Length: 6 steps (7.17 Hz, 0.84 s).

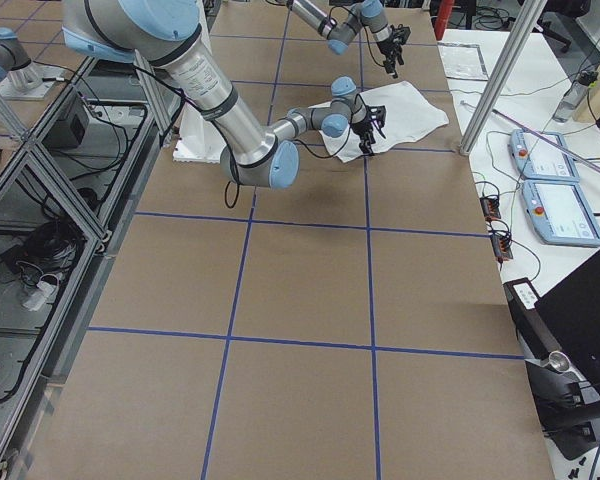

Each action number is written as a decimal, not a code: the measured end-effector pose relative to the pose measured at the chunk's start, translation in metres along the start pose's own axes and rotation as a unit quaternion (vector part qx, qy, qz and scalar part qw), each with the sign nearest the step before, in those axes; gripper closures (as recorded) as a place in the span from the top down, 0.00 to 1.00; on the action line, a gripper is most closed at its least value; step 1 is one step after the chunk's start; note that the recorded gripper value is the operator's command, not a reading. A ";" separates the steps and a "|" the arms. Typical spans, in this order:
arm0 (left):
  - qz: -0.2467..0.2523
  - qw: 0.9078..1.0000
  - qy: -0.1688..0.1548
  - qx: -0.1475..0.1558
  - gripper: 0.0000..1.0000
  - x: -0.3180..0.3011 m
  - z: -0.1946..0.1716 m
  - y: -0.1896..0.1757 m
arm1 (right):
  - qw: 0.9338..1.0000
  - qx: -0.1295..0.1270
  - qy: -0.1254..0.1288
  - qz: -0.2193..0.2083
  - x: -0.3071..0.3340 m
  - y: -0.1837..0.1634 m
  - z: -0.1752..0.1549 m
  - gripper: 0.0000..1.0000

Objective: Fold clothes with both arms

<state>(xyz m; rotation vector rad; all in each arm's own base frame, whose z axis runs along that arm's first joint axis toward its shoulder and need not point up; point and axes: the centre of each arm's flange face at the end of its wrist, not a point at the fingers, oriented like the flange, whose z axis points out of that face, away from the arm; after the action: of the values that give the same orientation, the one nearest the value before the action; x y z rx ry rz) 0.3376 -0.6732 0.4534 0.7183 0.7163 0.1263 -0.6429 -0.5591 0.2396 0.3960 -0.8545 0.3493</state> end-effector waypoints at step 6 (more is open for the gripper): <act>0.000 1.000 0.002 0.002 1.00 -0.002 -0.006 0.006 | 1.000 -0.006 -0.010 -0.009 0.028 0.013 -0.045 0.00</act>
<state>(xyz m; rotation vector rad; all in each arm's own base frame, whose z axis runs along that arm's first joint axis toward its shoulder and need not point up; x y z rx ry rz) 0.3335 -0.6662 0.4551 0.7219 0.7200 0.1268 -0.6024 -0.5224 0.2373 0.3957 -0.8725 0.3235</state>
